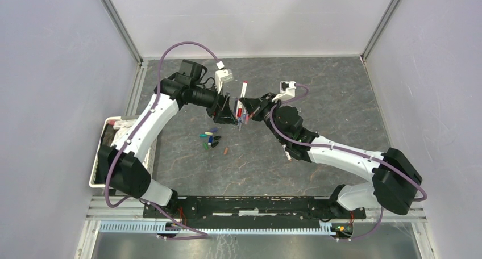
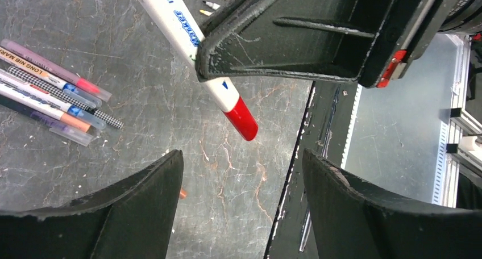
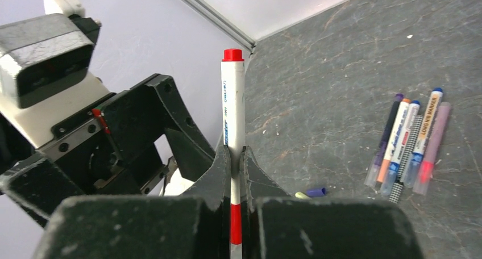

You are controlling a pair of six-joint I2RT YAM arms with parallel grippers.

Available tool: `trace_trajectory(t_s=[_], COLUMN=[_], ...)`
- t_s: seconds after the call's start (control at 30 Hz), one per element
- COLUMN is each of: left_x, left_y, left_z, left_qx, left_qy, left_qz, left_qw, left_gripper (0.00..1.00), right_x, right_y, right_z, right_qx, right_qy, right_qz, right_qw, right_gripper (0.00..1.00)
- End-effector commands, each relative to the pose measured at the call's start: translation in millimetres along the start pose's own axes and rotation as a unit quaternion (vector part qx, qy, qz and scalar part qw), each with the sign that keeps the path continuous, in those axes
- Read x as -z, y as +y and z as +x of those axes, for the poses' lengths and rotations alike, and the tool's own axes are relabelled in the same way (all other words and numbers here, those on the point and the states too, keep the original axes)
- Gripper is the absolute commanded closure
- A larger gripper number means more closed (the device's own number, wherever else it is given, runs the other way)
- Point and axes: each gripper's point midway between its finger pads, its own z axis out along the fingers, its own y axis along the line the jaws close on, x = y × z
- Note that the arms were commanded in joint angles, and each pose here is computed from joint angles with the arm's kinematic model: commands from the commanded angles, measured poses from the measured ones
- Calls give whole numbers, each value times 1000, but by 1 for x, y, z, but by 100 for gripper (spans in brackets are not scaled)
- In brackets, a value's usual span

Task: Open the pen caps
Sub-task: Open the pen cap from the pen.

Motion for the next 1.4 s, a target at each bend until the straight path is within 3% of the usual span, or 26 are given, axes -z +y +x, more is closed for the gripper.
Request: trace_trajectory(t_s=[0.0, 0.17, 0.37, 0.7, 0.97, 1.1, 1.23, 1.37], left_x=[-4, -8, -14, -15, -14, -11, -4, 4], left_y=[-4, 0, 8, 10, 15, 24, 42, 53], left_z=[-8, -6, -5, -15, -12, -6, 7, 18], left_qx=[-13, -14, -16, -16, -19, -37, -73, -116], left_qy=[-12, -8, -3, -9, -4, 11, 38, 66], left_qz=[24, 26, 29, 31, 16, -13, -66, -102], left_qw=[1000, 1000, 999, 999, 1000, 999, 994, 986], left_gripper=[21, 30, 49, 62, 97, 98, 98, 98], right_x=[-4, -4, -4, -1, 0, 3, 6, 8], right_y=[38, 39, 39, 28, 22, 16, 6, -5], right_z=[-17, -10, -2, 7, 9, 10, 4, -4], right_qx=[-45, -63, -72, -79, -79, -67, -52, -24], right_qy=[-20, -12, -2, 6, 8, 17, 38, 75], right_qz=[-56, -67, -73, -61, -54, -38, -34, -36], right_qw=[997, 996, 995, 995, 995, 997, 997, 996], right_gripper=[100, 100, 100, 100, 100, 100, 86, 64])
